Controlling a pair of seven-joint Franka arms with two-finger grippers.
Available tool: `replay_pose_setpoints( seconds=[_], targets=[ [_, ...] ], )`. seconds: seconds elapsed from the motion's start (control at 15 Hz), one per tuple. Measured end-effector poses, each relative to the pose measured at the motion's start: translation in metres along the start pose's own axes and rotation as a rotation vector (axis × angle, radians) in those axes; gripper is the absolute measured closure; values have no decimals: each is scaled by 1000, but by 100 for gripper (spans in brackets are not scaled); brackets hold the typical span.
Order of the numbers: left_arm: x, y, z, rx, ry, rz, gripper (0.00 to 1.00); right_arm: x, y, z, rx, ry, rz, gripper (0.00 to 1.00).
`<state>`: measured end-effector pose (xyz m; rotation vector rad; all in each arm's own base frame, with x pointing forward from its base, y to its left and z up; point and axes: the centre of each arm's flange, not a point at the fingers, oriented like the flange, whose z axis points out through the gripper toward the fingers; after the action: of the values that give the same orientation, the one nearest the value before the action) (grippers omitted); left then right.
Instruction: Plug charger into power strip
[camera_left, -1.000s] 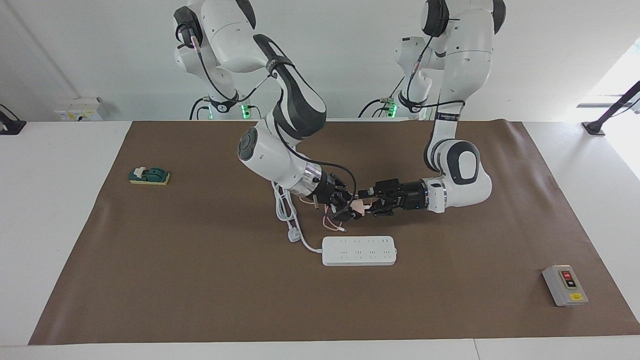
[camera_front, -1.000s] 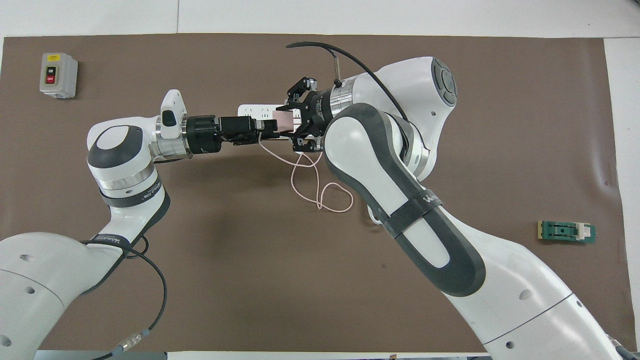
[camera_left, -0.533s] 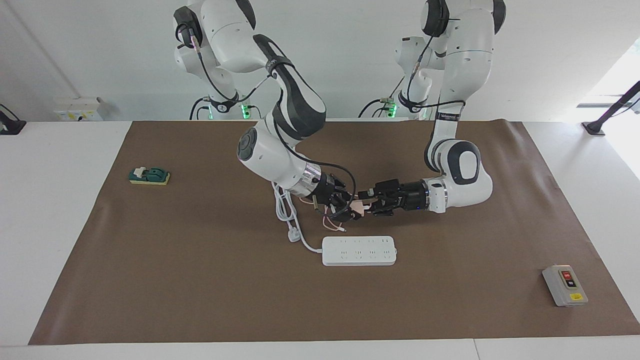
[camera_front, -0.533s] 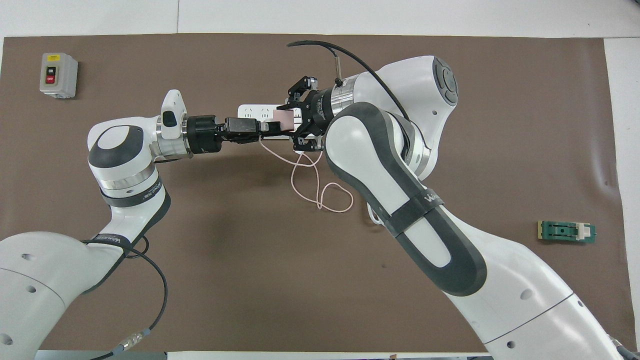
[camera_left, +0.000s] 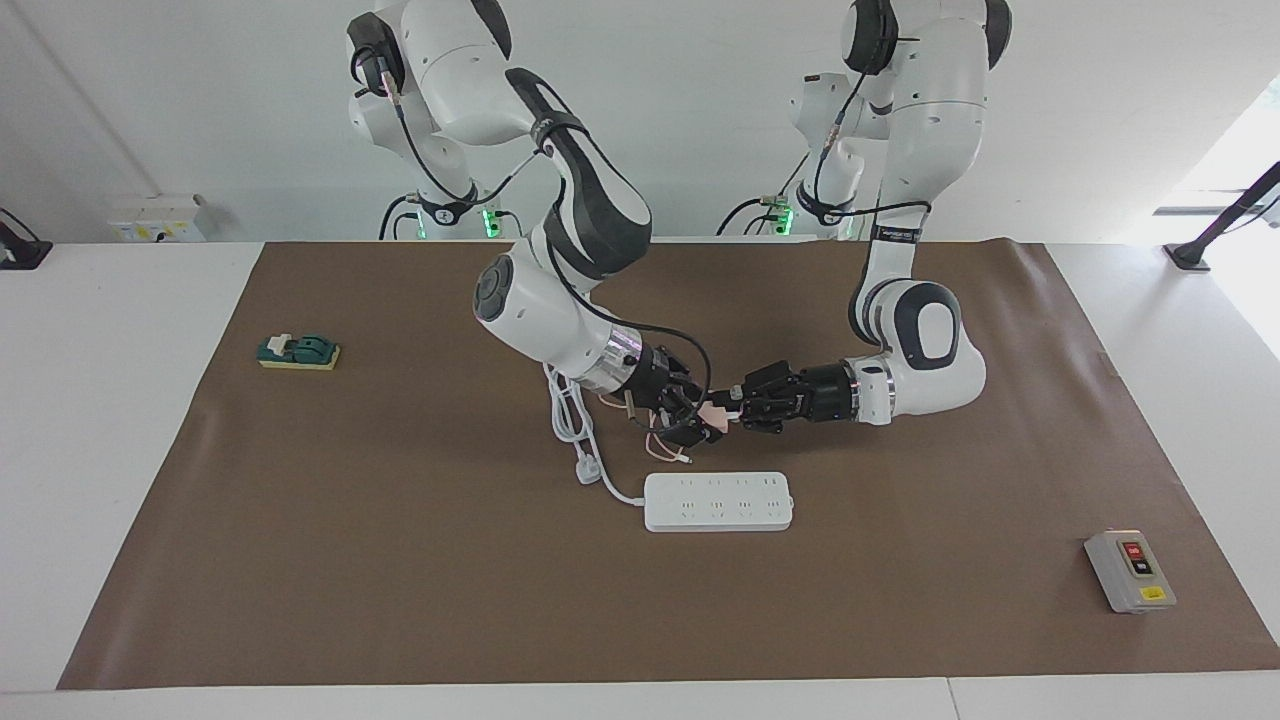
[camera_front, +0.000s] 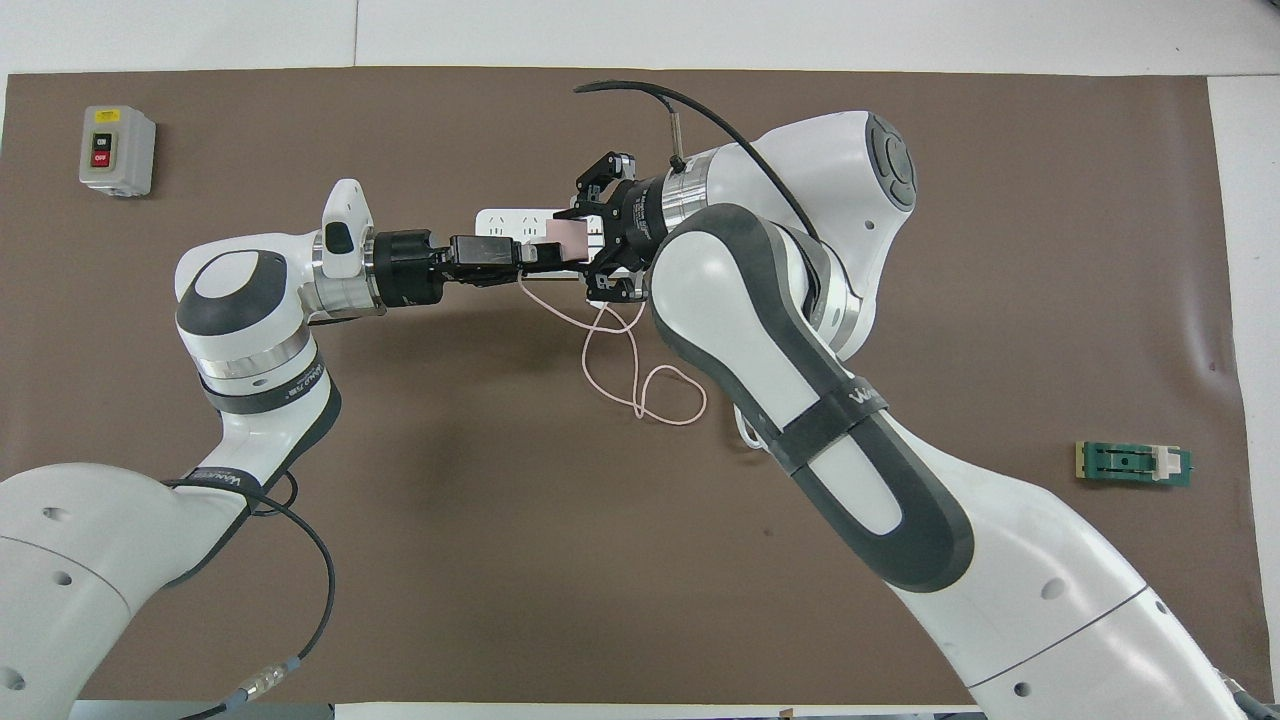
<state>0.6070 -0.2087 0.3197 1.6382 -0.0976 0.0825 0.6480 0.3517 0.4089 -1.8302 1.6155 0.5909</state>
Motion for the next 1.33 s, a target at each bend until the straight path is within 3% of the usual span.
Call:
replay_pose_setpoints(
  seconds=[0.13,0.2,0.53,0.8,1.0,1.33],
  targets=[
    [5,5,-7,25,-11,25,69,4,-2,-3,6,3,28,3],
    [10,8,-16,47,-11,40,69,7,-5,-7,12,5,41,0],
    [40,58,-86,280,-93,54,69,33,-25,-68,55,11,84,0],
    [42,86,-159,452,-164,-16,69,56,-33,-146,46,98,53,0],
    [42,117,-195,604,-196,-123,69,66,-29,-178,9,164,22,0],
    [43,203,-204,869,-241,-195,69,85,-17,-215,-104,238,-178,0]
  ],
)
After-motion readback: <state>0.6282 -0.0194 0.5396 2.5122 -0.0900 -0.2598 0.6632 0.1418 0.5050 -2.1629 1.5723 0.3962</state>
